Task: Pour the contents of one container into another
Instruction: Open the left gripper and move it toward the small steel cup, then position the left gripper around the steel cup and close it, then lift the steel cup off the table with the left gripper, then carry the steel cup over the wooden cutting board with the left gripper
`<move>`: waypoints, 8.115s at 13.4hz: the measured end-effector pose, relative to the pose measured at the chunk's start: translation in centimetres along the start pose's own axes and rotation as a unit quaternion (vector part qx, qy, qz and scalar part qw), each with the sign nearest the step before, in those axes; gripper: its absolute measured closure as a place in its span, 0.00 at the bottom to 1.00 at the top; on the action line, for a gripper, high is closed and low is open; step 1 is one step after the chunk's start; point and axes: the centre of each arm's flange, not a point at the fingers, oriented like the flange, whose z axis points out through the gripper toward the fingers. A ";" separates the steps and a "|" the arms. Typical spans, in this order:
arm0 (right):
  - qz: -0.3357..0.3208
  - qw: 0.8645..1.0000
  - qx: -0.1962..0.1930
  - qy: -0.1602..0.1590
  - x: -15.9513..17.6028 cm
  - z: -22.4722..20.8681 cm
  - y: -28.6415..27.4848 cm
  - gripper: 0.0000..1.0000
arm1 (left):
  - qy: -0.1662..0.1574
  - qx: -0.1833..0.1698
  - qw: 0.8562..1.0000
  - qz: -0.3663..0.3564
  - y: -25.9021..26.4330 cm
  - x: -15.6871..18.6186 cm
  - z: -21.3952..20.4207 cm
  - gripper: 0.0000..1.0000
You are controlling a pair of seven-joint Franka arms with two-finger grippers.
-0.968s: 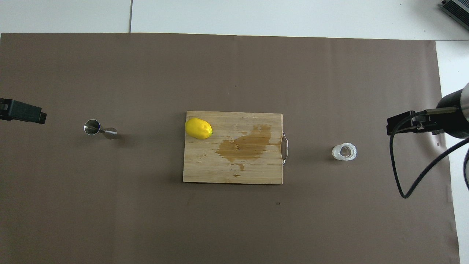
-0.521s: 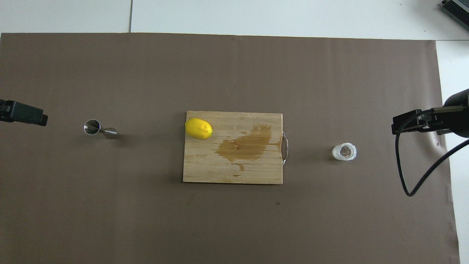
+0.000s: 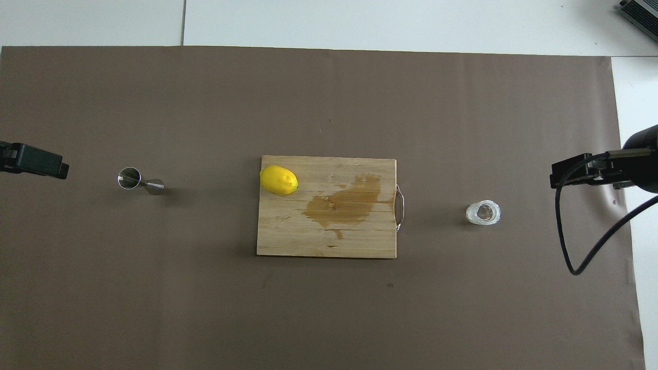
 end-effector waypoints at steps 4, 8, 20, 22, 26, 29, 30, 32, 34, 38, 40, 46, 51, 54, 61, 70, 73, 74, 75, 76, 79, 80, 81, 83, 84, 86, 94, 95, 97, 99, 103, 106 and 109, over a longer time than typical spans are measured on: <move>0.000 1.000 0.000 0.000 0.0 0.0 0.0 0.00 | -0.031 -0.084 0.992 -0.091 -6.9 2.0 3.8 0.00; 0.000 1.000 0.000 0.000 0.0 0.0 0.0 0.00 | -0.056 -0.139 0.964 -0.221 -11.5 2.6 6.1 0.00; 0.000 1.000 0.000 0.000 0.0 0.0 0.0 0.00 | -0.214 -0.352 0.727 -0.550 -19.6 4.5 16.4 0.00; 0.000 1.000 0.000 0.000 0.0 0.0 0.0 0.00 | -0.244 -0.378 0.691 -0.566 -20.9 4.3 19.4 0.00; 0.000 1.000 0.000 0.000 0.0 0.0 0.0 0.00 | -0.300 -0.410 0.638 -0.579 -20.5 4.3 25.0 0.00; 0.000 1.000 0.000 0.000 0.0 0.0 0.0 0.00 | -0.327 -0.427 0.605 -0.587 -20.7 3.7 28.0 0.00; 0.000 1.000 0.000 0.000 0.0 0.0 0.0 0.00 | -0.336 -0.435 0.593 -0.588 -20.4 3.4 28.7 0.00; 0.000 1.000 0.000 0.000 0.0 0.0 0.0 0.00 | -0.349 -0.443 0.580 -0.588 -19.6 3.1 29.8 0.00; 0.000 1.000 0.000 0.000 0.0 0.0 0.0 0.00 | -0.352 -0.445 0.579 -0.586 -19.2 3.2 29.8 0.00; 0.000 1.000 0.000 0.000 0.0 0.0 0.0 0.00 | -0.353 -0.445 0.585 -0.579 -17.4 4.0 29.6 0.00; 0.000 1.000 0.000 0.000 0.0 0.0 0.0 0.00 | -0.352 -0.446 0.586 -0.578 -16.5 4.4 29.6 0.00; 0.000 1.000 0.000 0.000 0.0 0.0 0.0 0.00 | -0.351 -0.459 0.571 -0.582 -14.7 4.6 30.0 0.00; 0.000 1.000 0.000 0.000 0.0 0.0 0.0 0.00 | -0.349 -0.461 0.570 -0.583 -13.3 4.4 29.7 0.00; 0.000 1.000 0.000 0.000 0.0 0.0 0.0 0.00 | -0.348 -0.462 0.569 -0.585 -13.5 4.2 29.7 0.00; 0.000 1.000 0.000 0.000 0.0 0.0 0.0 0.00 | -0.354 -0.470 0.556 -0.587 -13.4 3.9 30.2 0.00; 0.000 1.000 0.000 0.000 0.0 0.0 0.0 0.00 | -0.347 -0.476 0.562 -0.580 -13.4 3.9 30.1 0.19; 0.000 1.000 0.000 0.000 0.0 0.0 0.0 0.00 | -0.347 -0.476 0.563 -0.580 -13.4 3.9 30.1 0.23; 0.000 1.000 0.000 0.000 0.0 0.0 0.0 0.00 | -0.347 -0.477 0.563 -0.579 -13.4 3.9 30.1 0.28; 0.000 1.000 0.000 0.000 0.0 0.0 0.0 0.00 | -0.347 -0.477 0.563 -0.579 -13.4 3.9 30.1 0.28; 0.000 1.000 0.000 0.000 0.0 0.0 0.0 0.00 | -0.347 -0.477 0.563 -0.579 -13.4 3.9 30.1 0.31; 0.000 1.000 0.000 0.000 0.0 0.0 0.0 0.00 | -0.348 -0.477 0.563 -0.579 -13.4 3.9 30.1 0.35; 0.000 1.000 0.000 0.000 0.0 0.0 0.0 0.00 | -0.348 -0.477 0.563 -0.578 -13.3 3.9 30.1 0.41; 0.000 1.000 0.000 0.000 0.0 0.0 0.0 0.00 | -0.348 -0.477 0.563 -0.578 -13.4 3.9 30.1 0.41; 0.000 1.000 0.000 0.000 0.0 0.0 0.0 0.00 | -0.348 -0.477 0.563 -0.578 -13.4 3.8 30.1 0.56; 0.000 1.000 0.000 0.000 0.0 0.0 0.0 0.00 | -0.348 -0.477 0.563 -0.578 -13.4 3.8 30.1 0.56; 0.000 1.000 0.000 0.000 0.0 0.0 0.0 0.00 | -0.348 -0.477 0.563 -0.578 -13.4 3.8 30.1 0.56; 0.000 1.000 0.000 0.000 0.0 0.0 0.0 0.00 | -0.356 -0.497 0.544 -0.575 -12.9 4.5 28.5 0.56; 0.000 1.000 0.000 0.000 0.0 0.0 0.0 0.00 | -0.359 -0.498 0.540 -0.576 -12.7 4.7 27.9 0.56; 0.000 1.000 0.000 0.000 0.0 0.0 0.0 0.00 | -0.362 -0.503 0.536 -0.573 -11.8 4.9 26.1 0.56; 0.000 1.000 0.000 0.000 0.0 0.0 0.0 0.00 | -0.367 -0.504 0.537 -0.569 -10.0 5.1 24.2 0.56; 0.000 1.000 0.000 0.000 0.0 0.0 0.0 0.00 | -0.389 -0.490 0.536 -0.567 -5.3 4.9 21.2 0.56; 0.000 1.000 0.000 0.000 0.0 0.0 0.0 0.00 | -0.401 -0.496 0.523 -0.565 -1.8 3.9 20.2 0.56; 0.000 1.000 0.000 0.000 0.0 0.0 0.0 0.00 | -0.395 -0.503 0.509 -0.575 3.7 2.7 20.5 0.56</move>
